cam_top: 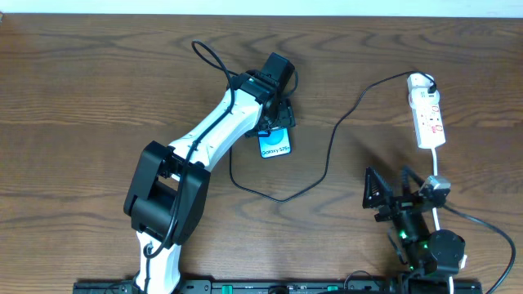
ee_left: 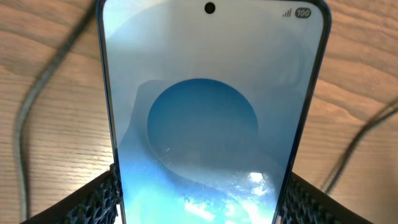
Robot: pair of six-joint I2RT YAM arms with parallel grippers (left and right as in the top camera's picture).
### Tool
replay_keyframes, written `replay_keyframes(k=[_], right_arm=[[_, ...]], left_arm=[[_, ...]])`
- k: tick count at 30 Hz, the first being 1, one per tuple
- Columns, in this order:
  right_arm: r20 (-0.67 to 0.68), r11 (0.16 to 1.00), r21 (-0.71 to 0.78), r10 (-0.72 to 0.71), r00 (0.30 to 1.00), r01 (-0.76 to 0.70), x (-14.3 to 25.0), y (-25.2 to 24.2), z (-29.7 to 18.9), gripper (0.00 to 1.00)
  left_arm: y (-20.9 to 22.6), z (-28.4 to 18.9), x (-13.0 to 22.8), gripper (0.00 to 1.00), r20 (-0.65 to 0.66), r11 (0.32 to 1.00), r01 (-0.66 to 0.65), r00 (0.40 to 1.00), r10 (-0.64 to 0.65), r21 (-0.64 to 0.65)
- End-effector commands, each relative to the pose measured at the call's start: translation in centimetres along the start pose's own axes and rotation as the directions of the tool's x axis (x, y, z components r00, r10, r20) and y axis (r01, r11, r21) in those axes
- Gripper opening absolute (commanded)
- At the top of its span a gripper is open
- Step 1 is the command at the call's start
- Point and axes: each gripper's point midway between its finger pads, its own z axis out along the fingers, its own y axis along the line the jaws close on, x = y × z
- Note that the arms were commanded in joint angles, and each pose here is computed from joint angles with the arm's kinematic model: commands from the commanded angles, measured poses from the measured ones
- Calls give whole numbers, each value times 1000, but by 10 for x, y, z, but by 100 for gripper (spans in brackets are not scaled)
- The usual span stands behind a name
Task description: Plug charger to phone and switch on socket
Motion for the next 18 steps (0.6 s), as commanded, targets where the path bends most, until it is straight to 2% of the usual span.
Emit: replay_keyframes(k=[1,9,18], right_arm=[[-98,957,-50,281,955,-286,15,12,1,99],[-233,971,-110,182,955,-212,41,26,5,99],[-264,985,-90,121,957,-149,64,43,35,99]], left_arm=[[-8,-3,-1,52,-23,999,26,999,-25,45],[-12,-5,1,52,-80,991,85,994,-77,105],[-13,-7,-1,52,-105,982,135,987,-121,132]])
